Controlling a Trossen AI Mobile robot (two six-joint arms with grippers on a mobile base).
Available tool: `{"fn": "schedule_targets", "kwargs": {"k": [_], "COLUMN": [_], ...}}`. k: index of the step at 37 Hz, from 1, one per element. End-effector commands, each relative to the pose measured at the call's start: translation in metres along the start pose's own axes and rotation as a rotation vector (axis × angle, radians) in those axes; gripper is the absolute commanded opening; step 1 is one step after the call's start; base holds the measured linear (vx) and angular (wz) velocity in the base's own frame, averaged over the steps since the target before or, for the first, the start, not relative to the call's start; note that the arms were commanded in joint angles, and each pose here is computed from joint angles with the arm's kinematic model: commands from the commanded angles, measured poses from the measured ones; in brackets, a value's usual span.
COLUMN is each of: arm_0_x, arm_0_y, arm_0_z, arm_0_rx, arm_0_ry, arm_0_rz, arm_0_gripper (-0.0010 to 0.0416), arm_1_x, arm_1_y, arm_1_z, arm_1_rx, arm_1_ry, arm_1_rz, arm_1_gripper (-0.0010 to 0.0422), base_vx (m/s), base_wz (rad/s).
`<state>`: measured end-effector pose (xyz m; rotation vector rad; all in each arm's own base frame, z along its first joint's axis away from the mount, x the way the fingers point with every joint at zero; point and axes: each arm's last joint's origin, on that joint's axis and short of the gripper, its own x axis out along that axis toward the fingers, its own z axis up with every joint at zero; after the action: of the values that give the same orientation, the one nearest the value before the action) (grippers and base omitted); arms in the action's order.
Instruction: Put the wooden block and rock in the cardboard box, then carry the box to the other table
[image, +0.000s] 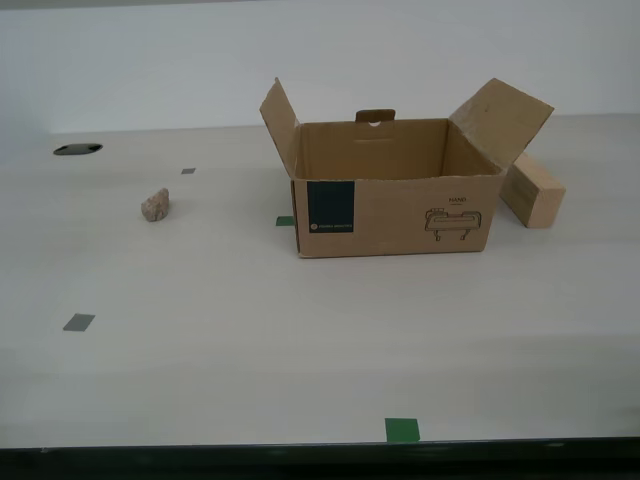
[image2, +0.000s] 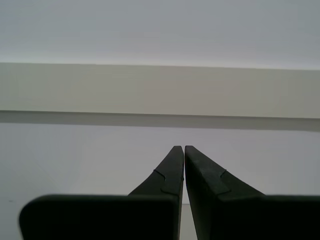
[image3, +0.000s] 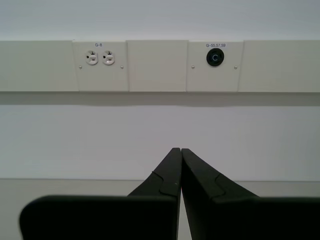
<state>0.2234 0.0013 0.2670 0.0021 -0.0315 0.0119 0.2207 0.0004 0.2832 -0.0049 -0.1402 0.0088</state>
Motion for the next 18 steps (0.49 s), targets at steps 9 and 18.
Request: {"fn": "schedule_targets", "kwargs": {"k": [9, 18], "arm_0_x": [-0.0035, -0.0035], "arm_0_y": [0.0005, 0.0005], "arm_0_z": [0.0017, 0.0005], "arm_0_rx": [0.001, 0.001], "arm_0_ry": [0.010, 0.023], "arm_0_rz": [0.002, 0.002], "arm_0_gripper": [0.0000, 0.0000], "arm_1_x": [-0.0101, -0.0099], "arm_1_y": [-0.0002, -0.0002], "arm_1_z": [0.0135, 0.0150], "arm_1_rx": [0.001, 0.001], "arm_1_ry": [-0.061, -0.066], "arm_1_rz": [-0.002, -0.002], "arm_1_gripper": [0.0000, 0.0000], "base_vx": [0.000, 0.000], "base_wz": [0.000, 0.000]}}
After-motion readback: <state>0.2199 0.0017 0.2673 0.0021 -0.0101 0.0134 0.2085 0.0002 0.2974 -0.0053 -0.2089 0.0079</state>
